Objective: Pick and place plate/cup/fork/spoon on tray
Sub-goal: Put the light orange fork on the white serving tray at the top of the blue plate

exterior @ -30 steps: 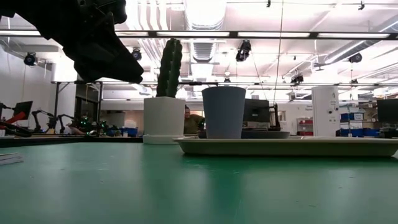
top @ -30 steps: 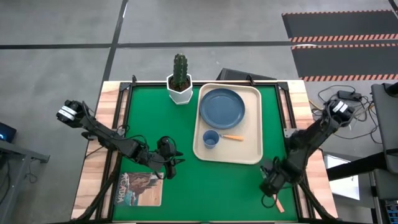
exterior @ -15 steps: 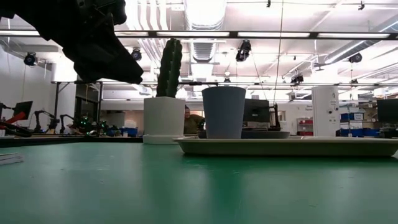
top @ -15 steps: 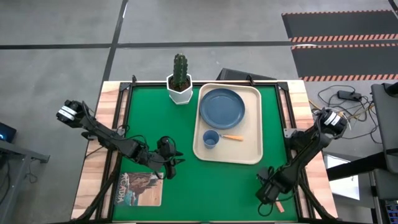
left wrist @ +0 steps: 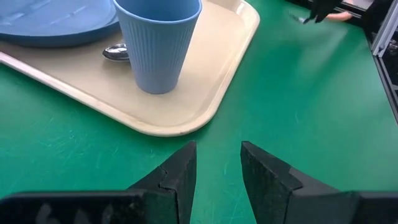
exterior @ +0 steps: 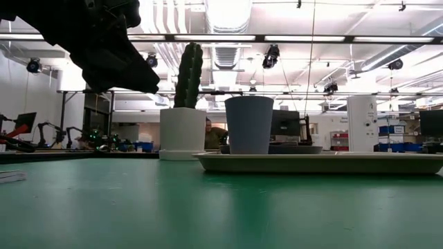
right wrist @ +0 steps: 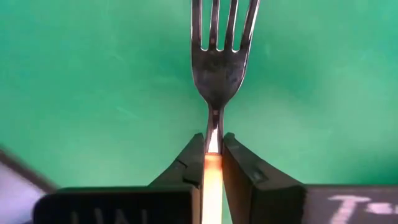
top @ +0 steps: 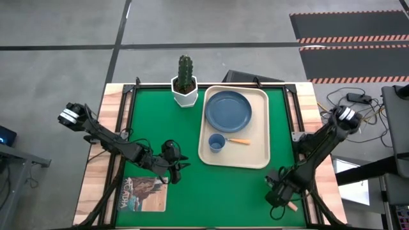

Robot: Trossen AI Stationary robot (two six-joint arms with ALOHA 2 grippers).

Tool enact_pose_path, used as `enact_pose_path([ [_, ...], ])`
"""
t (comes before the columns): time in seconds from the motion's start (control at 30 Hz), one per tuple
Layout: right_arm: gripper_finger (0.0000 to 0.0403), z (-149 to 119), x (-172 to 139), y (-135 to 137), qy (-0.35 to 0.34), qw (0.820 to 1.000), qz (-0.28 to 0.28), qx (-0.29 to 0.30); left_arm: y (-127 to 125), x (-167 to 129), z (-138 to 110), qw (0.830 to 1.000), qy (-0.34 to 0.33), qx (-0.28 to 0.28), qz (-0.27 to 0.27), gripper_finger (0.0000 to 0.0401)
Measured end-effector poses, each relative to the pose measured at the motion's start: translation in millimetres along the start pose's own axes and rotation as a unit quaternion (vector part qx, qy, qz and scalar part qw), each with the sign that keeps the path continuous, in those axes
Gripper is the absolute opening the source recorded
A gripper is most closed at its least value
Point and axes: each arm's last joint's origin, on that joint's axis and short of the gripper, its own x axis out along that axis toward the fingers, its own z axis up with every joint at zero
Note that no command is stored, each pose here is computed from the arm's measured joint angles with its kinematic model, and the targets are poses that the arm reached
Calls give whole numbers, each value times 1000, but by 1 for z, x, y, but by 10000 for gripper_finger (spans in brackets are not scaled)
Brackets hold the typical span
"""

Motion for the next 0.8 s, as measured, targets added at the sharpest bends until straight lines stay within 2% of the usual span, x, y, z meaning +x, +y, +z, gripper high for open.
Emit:
enact_pose_path([
  [0.17,20,1,-32,-16,-60,998,12,4,0,0,0,1000,-2,1,3,106],
  [0.43,20,4,-82,-42,-168,986,-18,-9,0,0,1,1000,-4,2,3,106],
  [0.8,21,10,-107,-63,-307,951,9,-45,0,0,2,1000,-6,1,4,106],
])
